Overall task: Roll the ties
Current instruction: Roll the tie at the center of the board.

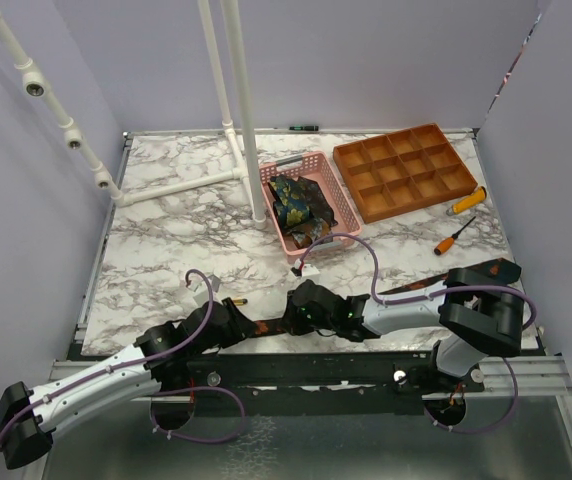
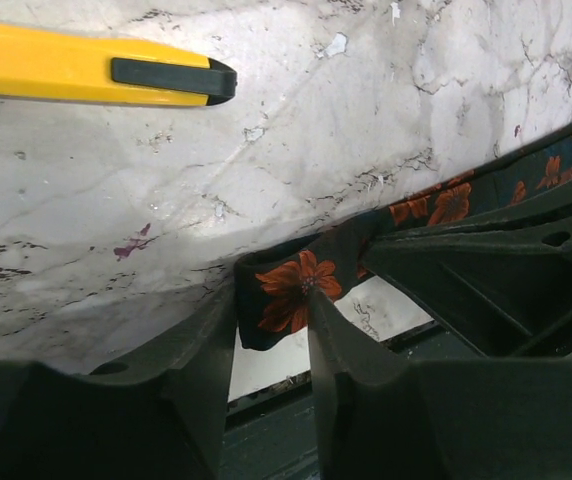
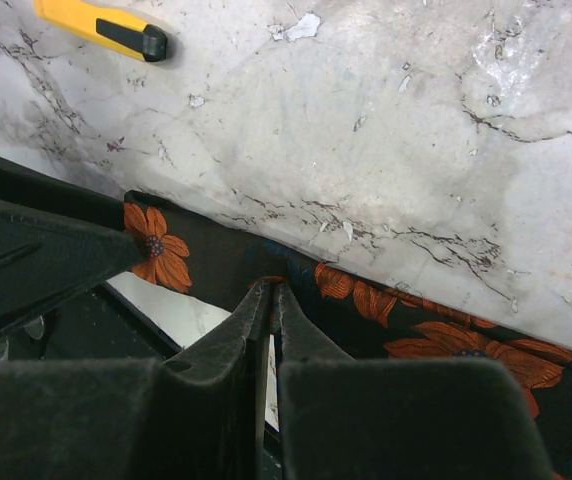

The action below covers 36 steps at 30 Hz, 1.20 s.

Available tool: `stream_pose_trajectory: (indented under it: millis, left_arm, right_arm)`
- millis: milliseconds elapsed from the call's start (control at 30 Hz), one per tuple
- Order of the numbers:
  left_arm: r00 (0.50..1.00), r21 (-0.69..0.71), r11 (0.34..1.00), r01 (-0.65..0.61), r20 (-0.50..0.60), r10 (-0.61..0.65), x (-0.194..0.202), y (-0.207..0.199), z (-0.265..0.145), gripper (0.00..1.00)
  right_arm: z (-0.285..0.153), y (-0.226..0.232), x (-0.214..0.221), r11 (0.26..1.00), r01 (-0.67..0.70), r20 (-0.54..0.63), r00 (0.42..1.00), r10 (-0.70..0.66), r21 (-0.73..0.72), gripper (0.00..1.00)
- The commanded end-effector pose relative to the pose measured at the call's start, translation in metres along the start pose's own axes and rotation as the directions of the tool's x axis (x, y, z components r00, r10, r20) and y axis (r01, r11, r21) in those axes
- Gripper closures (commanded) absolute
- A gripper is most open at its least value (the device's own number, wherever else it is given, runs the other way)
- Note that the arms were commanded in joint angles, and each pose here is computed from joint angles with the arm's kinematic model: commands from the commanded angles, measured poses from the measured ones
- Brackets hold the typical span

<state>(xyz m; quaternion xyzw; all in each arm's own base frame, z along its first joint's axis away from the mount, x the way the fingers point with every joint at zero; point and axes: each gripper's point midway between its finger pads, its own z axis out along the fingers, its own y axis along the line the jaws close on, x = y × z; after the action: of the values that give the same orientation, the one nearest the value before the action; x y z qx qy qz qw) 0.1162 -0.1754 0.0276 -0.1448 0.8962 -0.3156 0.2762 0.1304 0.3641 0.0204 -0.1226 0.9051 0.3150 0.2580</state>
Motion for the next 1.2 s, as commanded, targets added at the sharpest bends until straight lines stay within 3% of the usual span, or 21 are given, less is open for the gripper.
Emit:
stream_pose_trajectory:
  millis: [0,100,467,1000,1167]
  left_arm:
    - [0.999,0.031,0.999,-0.017,-0.049,0.018,0.011,-0.001,0.003,0.61]
    - [0.998,0.023,0.999,-0.029,-0.056,0.031,0.013,0.0,0.004,0.62]
    - [0.999,0.055,0.998,-0.037,-0.032,0.039,0.002,-0.019,-0.001,1.0]
    - [0.955,-0.141,0.944,-0.297,-0.055,0.292,-0.031,-0.045,-0.006,1.0]
    - [0.953,-0.177,0.937,-0.3,-0.012,0.303,-0.043,-0.045,-0.01,1.0]
  right_arm:
    - [0.002,-0.042,0.036,0.991,0.029,-0.115,0.993,-0.014,0.128,0.92]
    - [0.003,-0.042,0.036,0.991,0.03,-0.117,0.993,-0.015,0.129,0.92]
    - [0.006,-0.043,0.038,0.99,0.033,-0.129,0.992,-0.015,0.14,0.93]
    - [0.026,-0.024,0.039,0.995,0.02,-0.165,0.986,-0.003,0.098,0.95]
    - [0.019,-0.021,0.028,0.995,0.001,-0.118,0.993,0.011,0.1,0.96]
